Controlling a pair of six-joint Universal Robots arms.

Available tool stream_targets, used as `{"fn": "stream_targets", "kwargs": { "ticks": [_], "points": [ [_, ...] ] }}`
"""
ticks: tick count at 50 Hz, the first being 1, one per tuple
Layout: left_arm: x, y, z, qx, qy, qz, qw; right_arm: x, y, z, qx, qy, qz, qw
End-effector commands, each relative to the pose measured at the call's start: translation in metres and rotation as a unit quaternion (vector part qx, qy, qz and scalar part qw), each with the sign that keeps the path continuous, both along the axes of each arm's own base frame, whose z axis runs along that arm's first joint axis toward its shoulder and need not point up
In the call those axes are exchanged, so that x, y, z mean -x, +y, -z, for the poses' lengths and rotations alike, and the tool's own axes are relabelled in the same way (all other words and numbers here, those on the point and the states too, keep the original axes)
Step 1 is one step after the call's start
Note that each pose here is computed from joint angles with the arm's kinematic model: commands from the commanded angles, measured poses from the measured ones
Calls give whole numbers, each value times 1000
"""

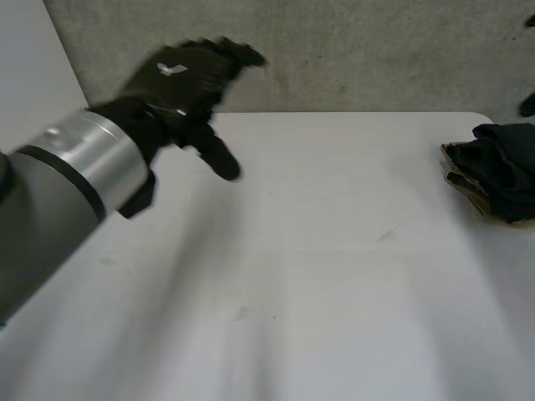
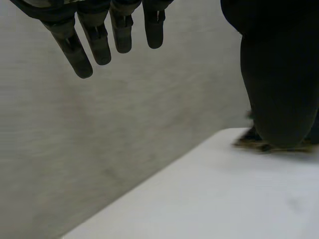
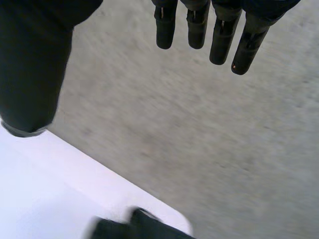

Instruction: Fold the laundry.

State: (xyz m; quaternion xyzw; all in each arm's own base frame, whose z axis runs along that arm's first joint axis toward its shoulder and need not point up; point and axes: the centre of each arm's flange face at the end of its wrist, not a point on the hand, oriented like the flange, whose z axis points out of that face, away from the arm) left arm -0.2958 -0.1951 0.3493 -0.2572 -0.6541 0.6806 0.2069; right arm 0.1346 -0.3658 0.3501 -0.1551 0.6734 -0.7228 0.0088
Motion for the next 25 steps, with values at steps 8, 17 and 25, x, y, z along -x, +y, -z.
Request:
{"fn": "stream_targets", "kwargs": {
  "ticks": [8,17,25],
  "points": [
    [-55,-38,16,12,5,-150,989,-84,87,43,-6,-14,-29,999],
    [-57,-38,23,14,11,-145,989,-86,89,44,7,5,-19,1000],
    [-62,-46,41,34,37,-155,987,-87,85,56,13,-3,-23,1000]
  ]
}}
